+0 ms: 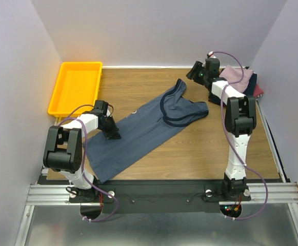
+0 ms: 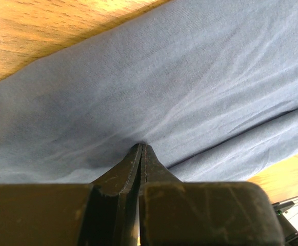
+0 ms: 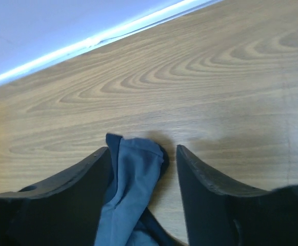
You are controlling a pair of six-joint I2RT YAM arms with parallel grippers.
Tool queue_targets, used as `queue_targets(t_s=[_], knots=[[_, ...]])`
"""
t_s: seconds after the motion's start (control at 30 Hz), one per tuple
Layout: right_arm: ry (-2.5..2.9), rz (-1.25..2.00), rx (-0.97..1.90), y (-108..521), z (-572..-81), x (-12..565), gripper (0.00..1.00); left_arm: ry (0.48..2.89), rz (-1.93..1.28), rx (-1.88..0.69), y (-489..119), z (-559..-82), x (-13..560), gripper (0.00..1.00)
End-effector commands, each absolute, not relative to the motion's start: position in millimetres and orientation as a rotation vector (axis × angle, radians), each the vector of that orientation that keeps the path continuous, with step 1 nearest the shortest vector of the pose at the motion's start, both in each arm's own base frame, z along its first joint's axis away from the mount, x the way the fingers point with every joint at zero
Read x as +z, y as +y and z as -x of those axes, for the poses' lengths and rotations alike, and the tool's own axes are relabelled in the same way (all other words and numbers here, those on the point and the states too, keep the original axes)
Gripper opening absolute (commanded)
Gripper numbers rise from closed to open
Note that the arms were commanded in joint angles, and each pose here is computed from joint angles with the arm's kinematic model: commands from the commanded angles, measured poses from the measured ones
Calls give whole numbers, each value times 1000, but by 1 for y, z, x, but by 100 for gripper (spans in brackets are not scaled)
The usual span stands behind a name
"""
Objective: Fold and stack the tank tops
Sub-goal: Fold the tank top
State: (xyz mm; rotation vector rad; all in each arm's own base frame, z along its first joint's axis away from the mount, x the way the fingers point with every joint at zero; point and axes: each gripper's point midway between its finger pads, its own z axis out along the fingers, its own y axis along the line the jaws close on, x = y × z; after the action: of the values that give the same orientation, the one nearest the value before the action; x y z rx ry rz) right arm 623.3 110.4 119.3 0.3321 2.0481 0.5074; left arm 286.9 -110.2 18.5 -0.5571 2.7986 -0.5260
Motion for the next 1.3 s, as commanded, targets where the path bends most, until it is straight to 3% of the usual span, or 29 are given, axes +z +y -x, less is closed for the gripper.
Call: queue_targets(t_s=[0.0, 0.17, 0.37, 0.53, 0.7, 0.93, 1.07, 1.17, 1.27], knots=[[2051, -361, 623, 107, -615, 138, 58, 2855, 544, -365, -88, -271, 1, 12], [2059, -427, 524, 90, -593, 145, 51, 2854, 543, -372, -88, -271, 1, 12], [2167, -530, 249, 48, -523, 104, 46, 2834, 541, -382, -89, -274, 7, 12], [2143, -545, 200, 36, -480, 121, 54, 2836, 538, -399, -91, -273, 6, 11], [2177, -590, 102, 21, -454, 100, 62, 2840, 530, -413, -93, -272, 4, 11], [2228, -629, 84, 20, -453, 74, 61, 2838, 525, -411, -92, -273, 5, 11], [2247, -640, 88, 22, -457, 65, 52, 2834, 530, -402, -91, -274, 5, 11], [2252, -644, 78, 20, -460, 61, 35, 2839, 533, -393, -90, -272, 3, 11], [2252, -642, 73, 17, -461, 63, 25, 2841, 532, -390, -90, -272, 3, 10]])
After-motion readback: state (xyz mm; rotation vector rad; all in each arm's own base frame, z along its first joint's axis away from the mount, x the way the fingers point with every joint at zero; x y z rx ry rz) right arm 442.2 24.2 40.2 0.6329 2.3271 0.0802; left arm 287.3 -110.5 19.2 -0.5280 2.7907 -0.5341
